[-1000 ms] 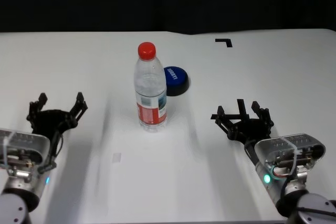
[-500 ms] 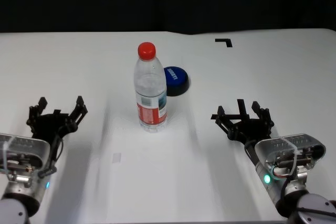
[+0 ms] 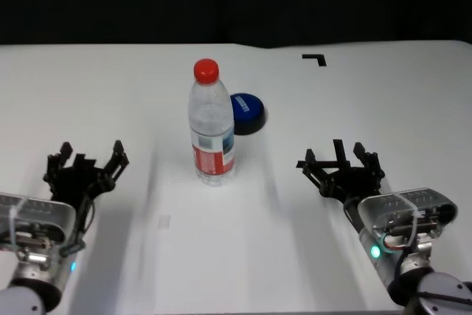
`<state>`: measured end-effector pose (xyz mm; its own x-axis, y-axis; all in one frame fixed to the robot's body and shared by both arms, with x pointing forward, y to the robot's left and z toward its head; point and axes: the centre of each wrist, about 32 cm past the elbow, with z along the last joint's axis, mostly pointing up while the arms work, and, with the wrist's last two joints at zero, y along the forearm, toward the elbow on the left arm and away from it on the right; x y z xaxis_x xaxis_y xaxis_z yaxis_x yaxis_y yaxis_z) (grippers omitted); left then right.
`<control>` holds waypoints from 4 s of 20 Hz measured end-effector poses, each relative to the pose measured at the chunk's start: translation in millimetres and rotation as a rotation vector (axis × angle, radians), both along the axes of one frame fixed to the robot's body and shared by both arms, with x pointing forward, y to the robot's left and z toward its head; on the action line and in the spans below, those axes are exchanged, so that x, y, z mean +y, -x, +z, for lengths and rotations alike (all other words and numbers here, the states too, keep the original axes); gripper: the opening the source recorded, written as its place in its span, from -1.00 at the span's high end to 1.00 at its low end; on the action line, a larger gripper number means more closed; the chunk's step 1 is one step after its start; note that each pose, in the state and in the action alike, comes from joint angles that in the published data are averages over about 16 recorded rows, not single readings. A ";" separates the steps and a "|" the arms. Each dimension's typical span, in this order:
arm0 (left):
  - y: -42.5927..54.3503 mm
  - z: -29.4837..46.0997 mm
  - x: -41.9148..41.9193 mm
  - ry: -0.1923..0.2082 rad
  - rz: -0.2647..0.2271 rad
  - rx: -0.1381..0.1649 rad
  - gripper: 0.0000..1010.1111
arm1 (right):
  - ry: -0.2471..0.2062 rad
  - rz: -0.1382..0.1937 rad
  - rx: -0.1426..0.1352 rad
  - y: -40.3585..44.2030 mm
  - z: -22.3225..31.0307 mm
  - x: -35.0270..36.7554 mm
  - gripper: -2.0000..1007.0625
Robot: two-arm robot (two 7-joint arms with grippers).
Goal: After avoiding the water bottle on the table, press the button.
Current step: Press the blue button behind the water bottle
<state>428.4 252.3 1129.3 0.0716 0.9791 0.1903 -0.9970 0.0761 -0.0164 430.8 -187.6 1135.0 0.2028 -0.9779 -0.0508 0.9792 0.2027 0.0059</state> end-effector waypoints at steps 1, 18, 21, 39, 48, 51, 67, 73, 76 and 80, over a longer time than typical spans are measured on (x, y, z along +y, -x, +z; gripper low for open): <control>0.4 -0.3 -0.6 0.002 -0.002 0.001 -0.99 | 0.000 0.000 0.000 0.0 0.0 0.0 -0.99; 4.3 -4.1 -6.7 0.017 -0.019 0.006 -0.99 | 0.000 0.000 0.000 0.0 0.0 0.0 -0.99; 4.6 -4.3 -7.0 0.015 -0.019 0.006 -0.99 | 0.000 0.000 0.000 0.0 0.0 0.0 -0.99; 4.5 -4.7 -7.0 0.011 -0.021 0.008 -0.99 | 0.000 0.000 0.000 -0.1 0.0 0.0 -0.99; 4.5 -4.8 -6.9 0.012 -0.021 0.007 -0.99 | -0.001 0.011 -0.008 -3.5 2.0 0.1 -0.99; 4.5 -4.8 -6.9 0.012 -0.021 0.007 -0.99 | -0.001 0.019 -0.014 -6.1 3.6 0.3 -0.99; 4.5 -4.8 -6.9 0.012 -0.022 0.007 -0.99 | 0.029 0.060 -0.061 -34.5 19.2 0.5 -0.99; 4.5 -4.8 -7.0 0.012 -0.022 0.007 -0.99 | 0.041 0.071 -0.071 -47.2 24.1 0.4 -0.99; 4.5 -4.8 -7.0 0.012 -0.022 0.007 -0.99 | 0.049 0.078 -0.073 -53.0 25.4 -0.4 -0.99; 4.5 -4.8 -7.0 0.012 -0.022 0.007 -0.99 | 0.060 0.085 -0.074 -60.5 26.2 -1.9 -0.99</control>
<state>423.9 245.3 1124.6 0.0939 0.9795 0.1784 -0.9952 0.0974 -0.0104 491.3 -189.5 1161.2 0.2859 -0.9579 0.0256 0.9558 0.2870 0.0634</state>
